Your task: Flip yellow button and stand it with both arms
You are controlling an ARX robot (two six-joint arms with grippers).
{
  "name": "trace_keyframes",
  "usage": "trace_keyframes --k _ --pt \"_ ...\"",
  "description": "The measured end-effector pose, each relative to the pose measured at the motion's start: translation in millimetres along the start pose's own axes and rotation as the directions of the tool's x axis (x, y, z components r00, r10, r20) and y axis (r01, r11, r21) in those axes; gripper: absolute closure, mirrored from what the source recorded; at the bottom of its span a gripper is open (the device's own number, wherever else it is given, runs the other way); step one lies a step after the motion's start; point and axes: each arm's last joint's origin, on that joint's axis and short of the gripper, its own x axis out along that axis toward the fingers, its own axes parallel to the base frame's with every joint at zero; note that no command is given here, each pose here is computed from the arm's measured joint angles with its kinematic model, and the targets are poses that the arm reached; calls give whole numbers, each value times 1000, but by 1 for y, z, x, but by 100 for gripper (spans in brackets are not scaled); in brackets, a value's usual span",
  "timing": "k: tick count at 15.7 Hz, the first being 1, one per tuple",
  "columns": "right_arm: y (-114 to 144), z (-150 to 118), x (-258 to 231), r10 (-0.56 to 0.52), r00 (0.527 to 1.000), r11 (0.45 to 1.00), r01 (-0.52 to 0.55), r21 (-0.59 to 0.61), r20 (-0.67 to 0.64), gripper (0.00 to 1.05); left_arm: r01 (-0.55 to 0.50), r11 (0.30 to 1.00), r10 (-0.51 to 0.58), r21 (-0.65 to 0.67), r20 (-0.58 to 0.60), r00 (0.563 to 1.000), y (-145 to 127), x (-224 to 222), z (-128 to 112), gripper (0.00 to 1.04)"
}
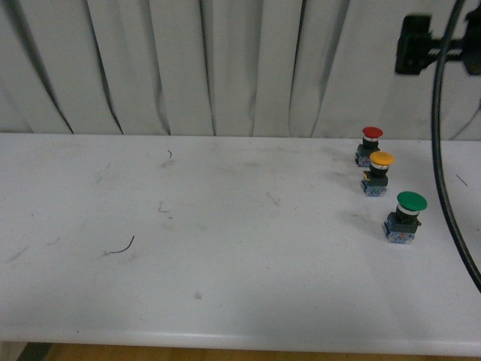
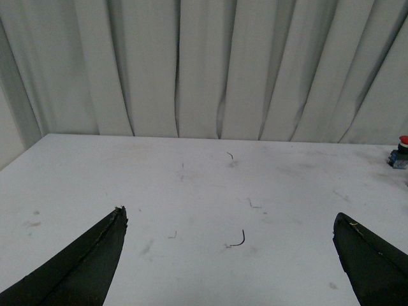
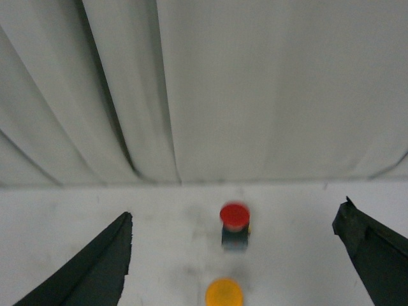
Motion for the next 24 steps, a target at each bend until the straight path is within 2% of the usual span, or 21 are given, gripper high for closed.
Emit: trace_keyframes --k 1,2,3,4,5,6,9,15,17,18,24 --pt "0 16 -35 -40 990 999 42 -13 137 17 0 1000 0 0 0 1000 0 0 0 7" --pt "1 24 -87 -51 979 998 56 -19 199 30 0 1000 0 0 0 1000 0 0 0 7" --pt "0 18 -138 -53 980 998 59 -27 191 43 0 1000 0 0 0 1000 0 0 0 7" --pt "-1 -4 -188 -61 986 997 66 -32 156 58 0 1000 0 0 0 1000 0 0 0 7" --pt "-8 -24 -215 -51 987 998 57 -35 154 69 0 1000 0 0 0 1000 0 0 0 7" --pt "-9 -31 -224 -61 985 997 67 -33 159 74 0 1000 0 0 0 1000 0 0 0 7" --pt "-11 -36 -232 -73 982 996 80 -30 172 81 0 1000 0 0 0 1000 0 0 0 7" --pt "-10 -50 -248 -62 979 997 71 -35 196 103 0 1000 0 0 0 1000 0 0 0 7" --pt "-9 -87 -279 -63 982 997 71 -35 179 103 0 1000 0 0 0 1000 0 0 0 7" --pt "-9 -95 -288 -63 981 997 71 -35 182 103 0 1000 0 0 0 1000 0 0 0 7" --pt "-8 -107 -302 -61 977 997 70 -35 202 103 0 1000 0 0 0 1000 0 0 0 7"
